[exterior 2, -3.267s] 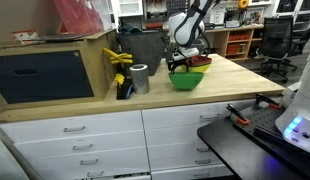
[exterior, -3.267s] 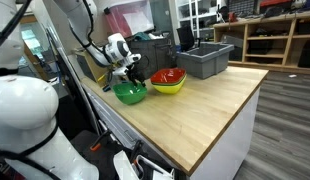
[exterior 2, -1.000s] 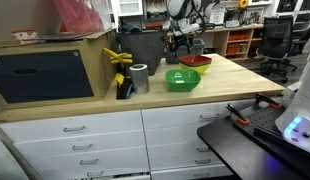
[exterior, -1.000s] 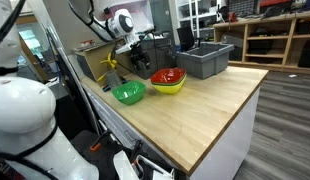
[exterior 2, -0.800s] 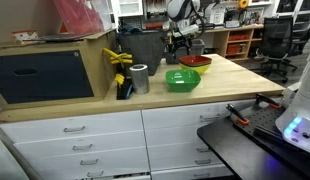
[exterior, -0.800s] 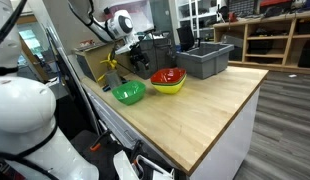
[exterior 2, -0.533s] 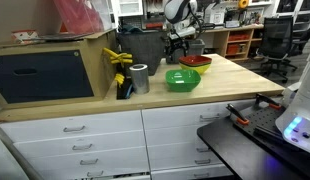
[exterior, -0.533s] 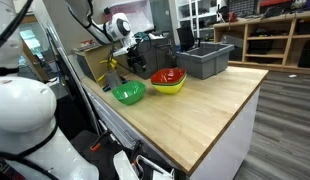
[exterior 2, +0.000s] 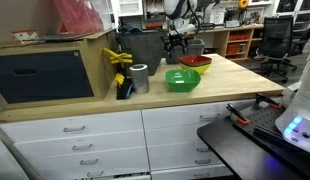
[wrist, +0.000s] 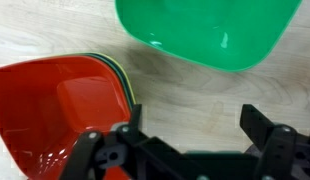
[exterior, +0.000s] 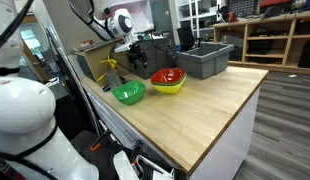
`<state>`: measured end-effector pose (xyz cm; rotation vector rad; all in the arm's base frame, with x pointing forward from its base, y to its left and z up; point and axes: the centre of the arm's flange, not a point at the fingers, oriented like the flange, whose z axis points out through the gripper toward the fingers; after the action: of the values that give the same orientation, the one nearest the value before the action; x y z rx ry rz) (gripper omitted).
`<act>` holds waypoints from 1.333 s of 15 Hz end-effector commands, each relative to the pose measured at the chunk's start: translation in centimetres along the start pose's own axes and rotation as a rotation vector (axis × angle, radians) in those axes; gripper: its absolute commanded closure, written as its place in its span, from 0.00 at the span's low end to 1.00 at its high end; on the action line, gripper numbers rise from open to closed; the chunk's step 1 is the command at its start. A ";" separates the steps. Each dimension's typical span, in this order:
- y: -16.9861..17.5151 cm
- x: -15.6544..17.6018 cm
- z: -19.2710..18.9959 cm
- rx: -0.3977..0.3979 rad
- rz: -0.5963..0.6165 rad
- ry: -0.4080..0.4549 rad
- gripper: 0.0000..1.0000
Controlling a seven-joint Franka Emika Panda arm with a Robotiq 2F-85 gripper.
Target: Remove the orange bowl from the pile of stacked up bowls and put it on the table
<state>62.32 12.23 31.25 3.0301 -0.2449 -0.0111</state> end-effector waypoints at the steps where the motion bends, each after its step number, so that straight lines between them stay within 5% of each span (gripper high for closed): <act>1: 1.5 2.3 -1.2 0.026 -0.076 -0.060 0.00; 8: 5.4 4.3 -3.0 0.050 -0.257 -0.163 0.00; 20: 8.8 4.5 1.0 0.032 -0.198 -0.177 0.00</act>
<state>65.40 3.11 32.17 3.0732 0.0543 -0.2878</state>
